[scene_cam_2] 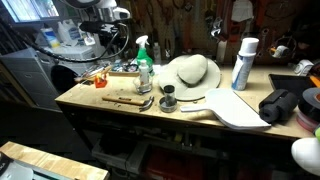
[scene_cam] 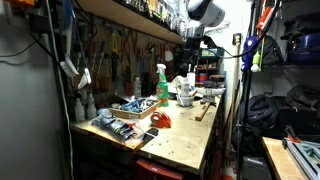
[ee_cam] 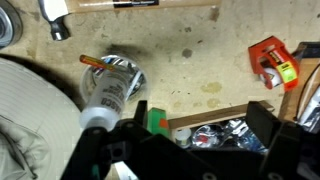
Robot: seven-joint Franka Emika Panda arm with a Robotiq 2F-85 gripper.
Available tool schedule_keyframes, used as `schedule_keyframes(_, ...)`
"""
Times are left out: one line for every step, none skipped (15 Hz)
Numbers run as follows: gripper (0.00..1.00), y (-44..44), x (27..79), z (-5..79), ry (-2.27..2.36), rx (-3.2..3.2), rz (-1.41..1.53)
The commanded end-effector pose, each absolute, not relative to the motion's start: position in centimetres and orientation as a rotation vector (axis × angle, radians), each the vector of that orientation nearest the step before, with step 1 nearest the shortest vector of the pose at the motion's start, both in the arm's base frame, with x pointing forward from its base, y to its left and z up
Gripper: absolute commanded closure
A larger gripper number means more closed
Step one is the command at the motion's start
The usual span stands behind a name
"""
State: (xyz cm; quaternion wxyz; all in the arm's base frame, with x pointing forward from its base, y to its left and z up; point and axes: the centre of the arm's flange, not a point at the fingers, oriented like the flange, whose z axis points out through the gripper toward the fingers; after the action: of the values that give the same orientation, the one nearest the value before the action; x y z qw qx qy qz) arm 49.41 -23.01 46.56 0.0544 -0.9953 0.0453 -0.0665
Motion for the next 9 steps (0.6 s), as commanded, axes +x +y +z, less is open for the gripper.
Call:
schedule_keyframes(0.0,-30.0,51.4,46.0,0.188,-3.051,-0.103)
schedule_keyframes(0.0,-31.4,51.0,46.6,0.206,-3.051,-0.084)
schedule_keyframes(0.0,-32.1,50.8,47.4,0.199,-3.023,-0.095)
schedule_keyframes(0.0,-29.9,50.0,45.7,0.212,-3.045,-0.121)
schedule_keyframes(0.0,-31.0,49.9,46.2,0.215,-3.044,-0.112)
schedule_keyframes(0.0,-31.6,49.9,46.6,0.217,-3.044,-0.11)
schedule_keyframes(0.0,-31.3,50.5,45.5,0.249,-3.044,-0.111)
schedule_keyframes(0.0,-31.2,50.9,44.5,0.281,-3.038,-0.121)
schedule_keyframes(0.0,-31.2,51.5,43.5,0.314,-3.035,-0.144)
